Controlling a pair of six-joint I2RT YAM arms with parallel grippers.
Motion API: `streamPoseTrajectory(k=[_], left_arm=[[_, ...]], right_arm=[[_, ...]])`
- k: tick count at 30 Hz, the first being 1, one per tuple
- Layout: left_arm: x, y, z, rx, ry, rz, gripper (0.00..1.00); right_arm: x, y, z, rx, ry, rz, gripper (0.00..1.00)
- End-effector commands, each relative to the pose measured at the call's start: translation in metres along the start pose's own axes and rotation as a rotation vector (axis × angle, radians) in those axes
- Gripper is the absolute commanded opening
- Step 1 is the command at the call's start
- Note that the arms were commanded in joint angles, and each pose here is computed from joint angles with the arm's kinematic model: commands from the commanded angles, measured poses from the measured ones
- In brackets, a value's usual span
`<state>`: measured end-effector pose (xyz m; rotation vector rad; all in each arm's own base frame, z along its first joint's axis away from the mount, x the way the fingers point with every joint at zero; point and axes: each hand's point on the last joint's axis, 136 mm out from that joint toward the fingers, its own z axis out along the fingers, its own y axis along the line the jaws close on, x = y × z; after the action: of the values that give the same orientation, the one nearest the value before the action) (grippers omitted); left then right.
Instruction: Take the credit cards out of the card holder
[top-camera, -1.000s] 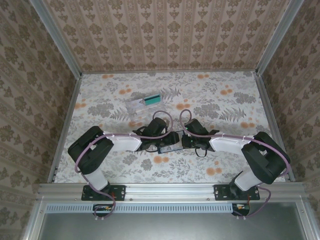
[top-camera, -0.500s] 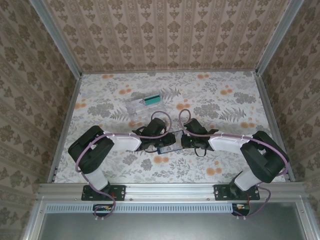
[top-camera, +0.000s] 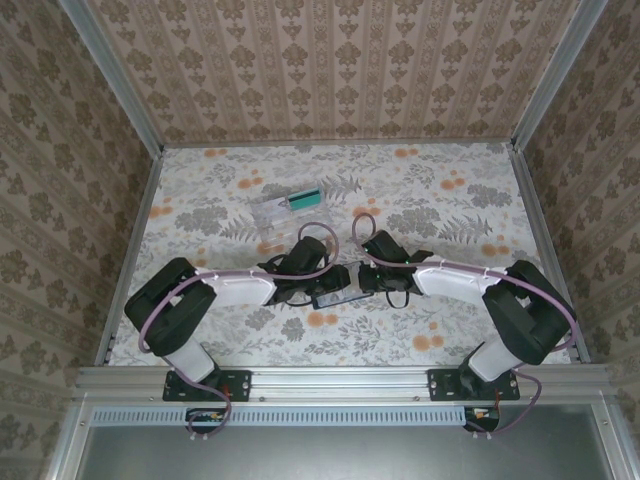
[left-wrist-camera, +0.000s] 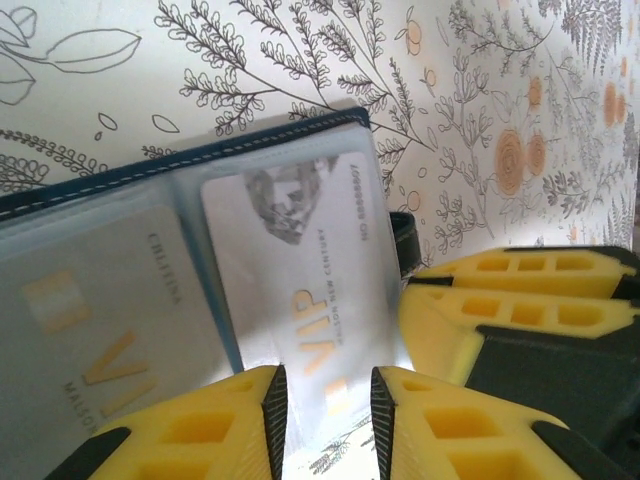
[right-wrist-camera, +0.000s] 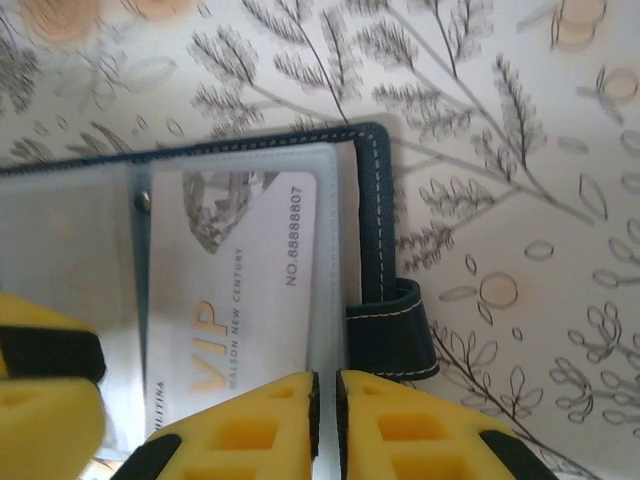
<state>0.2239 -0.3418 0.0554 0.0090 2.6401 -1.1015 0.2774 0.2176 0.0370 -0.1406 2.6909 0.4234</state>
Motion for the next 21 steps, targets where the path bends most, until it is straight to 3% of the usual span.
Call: streamPoseTrajectory(k=[1,9,21], left_arm=[[0.000,0.007,-0.005,-0.020,-0.010,-0.001,0.32],[-0.001,0.019,-0.008,-0.054,-0.019,-0.017,0.32],[0.004,0.048,-0.019,-0.166,-0.003,-0.009,0.31]], right_arm=[[-0.006,-0.003,0.004,0.047,0.017,-0.029,0.15],[-0.006,-0.005,0.013,0.070,0.044,-0.041,0.13],[-0.024,0.005,-0.002,0.055,0.001,-0.087,0.15]])
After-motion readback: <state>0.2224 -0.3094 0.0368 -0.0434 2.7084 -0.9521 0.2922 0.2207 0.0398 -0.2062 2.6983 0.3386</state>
